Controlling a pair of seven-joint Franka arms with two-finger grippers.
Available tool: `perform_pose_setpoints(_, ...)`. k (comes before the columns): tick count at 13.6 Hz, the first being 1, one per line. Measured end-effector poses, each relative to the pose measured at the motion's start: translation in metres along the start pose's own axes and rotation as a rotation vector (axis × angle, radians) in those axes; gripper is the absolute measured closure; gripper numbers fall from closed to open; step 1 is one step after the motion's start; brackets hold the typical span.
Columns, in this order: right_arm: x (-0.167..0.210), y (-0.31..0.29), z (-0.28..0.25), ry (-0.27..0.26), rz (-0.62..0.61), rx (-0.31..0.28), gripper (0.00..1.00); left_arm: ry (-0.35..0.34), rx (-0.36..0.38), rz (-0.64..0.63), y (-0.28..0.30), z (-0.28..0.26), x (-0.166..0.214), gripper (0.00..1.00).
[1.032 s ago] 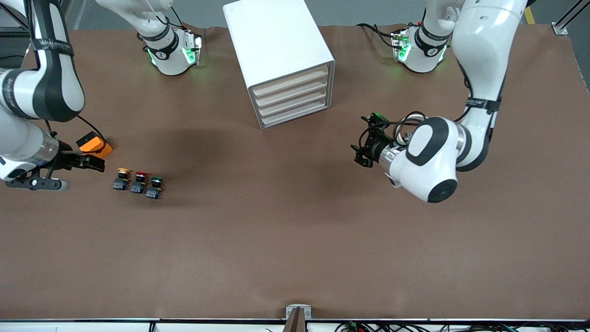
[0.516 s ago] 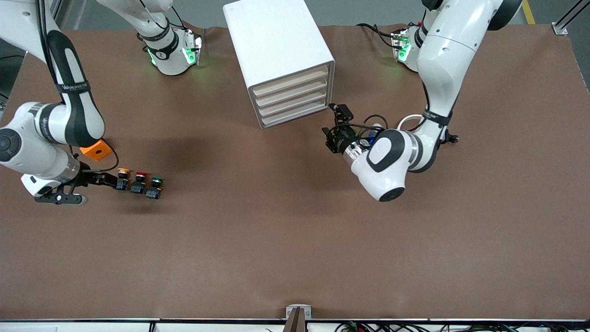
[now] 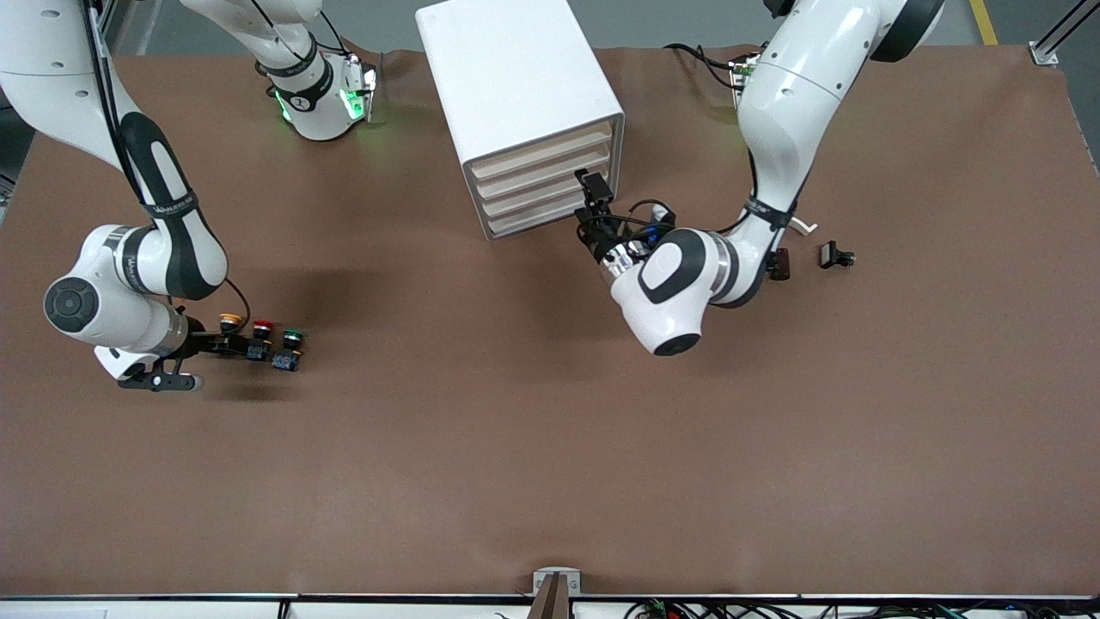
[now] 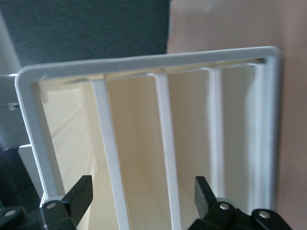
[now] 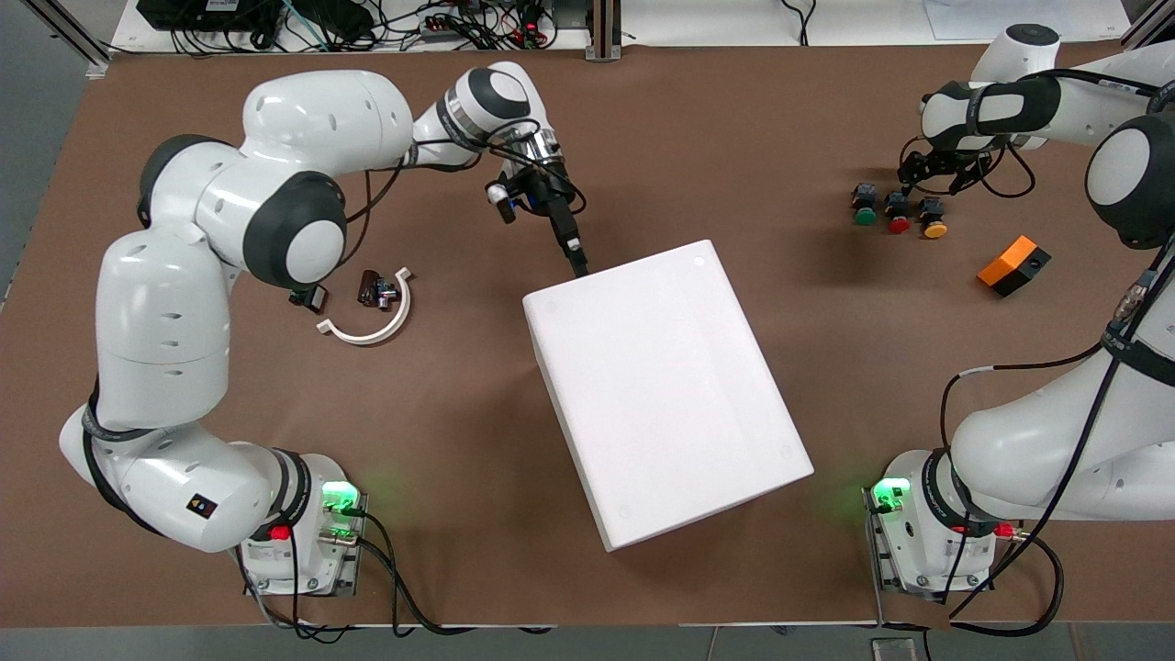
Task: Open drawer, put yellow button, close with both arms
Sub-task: 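Grasp the drawer front with the left gripper while the right gripper lowers, then pull the drawer open with the left gripper while the right grasps yellow button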
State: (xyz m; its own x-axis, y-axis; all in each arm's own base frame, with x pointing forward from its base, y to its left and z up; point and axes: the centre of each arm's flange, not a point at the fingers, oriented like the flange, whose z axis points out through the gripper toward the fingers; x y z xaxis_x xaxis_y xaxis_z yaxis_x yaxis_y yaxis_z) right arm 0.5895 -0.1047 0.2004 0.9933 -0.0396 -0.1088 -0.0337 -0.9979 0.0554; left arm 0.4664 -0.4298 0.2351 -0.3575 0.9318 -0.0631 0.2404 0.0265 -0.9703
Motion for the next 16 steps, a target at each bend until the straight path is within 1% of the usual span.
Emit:
perform_pose_setpoints(1, -0.001, 0.003, 0.004, -0.007, 0.002, 0.001, 0.00, 0.007, 0.028, -0.015, 0.001, 0.008, -0.002, 0.13)
perform_pose_setpoints(3, -0.003, 0.012, 0.007, -0.015, -0.003, 0.004, 0.00, 0.025, 0.067, -0.027, 0.002, 0.015, -0.001, 0.33)
perform_pose_setpoints(4, -0.004, 0.016, 0.008, -0.015, -0.002, 0.005, 0.00, 0.035, 0.079, -0.028, 0.001, 0.018, -0.002, 0.39)
perform_pose_setpoints(5, -0.004, 0.019, 0.008, -0.016, -0.001, 0.005, 0.00, 0.047, 0.085, -0.030, -0.001, 0.023, -0.003, 0.40)
perform_pose_setpoints(6, -0.004, 0.021, 0.008, -0.016, -0.001, 0.006, 0.00, 0.061, 0.089, -0.034, -0.003, 0.030, -0.006, 0.43)
perform_pose_setpoints(8, -0.005, 0.022, 0.008, -0.016, 0.000, 0.006, 0.00, 0.080, 0.100, -0.043, -0.007, 0.041, -0.011, 0.43)
perform_pose_setpoints(10, -0.006, 0.024, 0.010, -0.022, 0.004, 0.007, 0.00, 0.086, 0.110, -0.047, -0.010, 0.045, -0.014, 0.43)
perform_pose_setpoints(11, -0.006, 0.025, 0.013, -0.026, 0.006, 0.008, 0.00, 0.085, 0.115, -0.045, -0.010, 0.047, -0.015, 0.48)
perform_pose_setpoints(12, -0.007, 0.026, 0.016, -0.032, 0.007, 0.009, 0.00, 0.086, 0.118, -0.045, -0.011, 0.049, -0.016, 0.48)
perform_pose_setpoints(13, -0.007, 0.027, 0.020, -0.037, 0.006, 0.010, 0.00, 0.088, 0.120, -0.046, -0.011, 0.051, -0.016, 0.55)
perform_pose_setpoints(14, -0.008, 0.027, 0.023, -0.043, 0.006, 0.011, 0.00, 0.090, 0.123, -0.047, -0.011, 0.053, -0.017, 0.68)
perform_pose_setpoints(15, -0.008, 0.027, 0.025, -0.046, 0.005, 0.012, 0.00, 0.093, 0.124, -0.047, -0.011, 0.055, -0.018, 0.77)
perform_pose_setpoints(16, -0.008, 0.027, 0.026, -0.047, 0.005, 0.012, 0.00, 0.094, 0.125, -0.047, -0.011, 0.056, -0.018, 0.77)
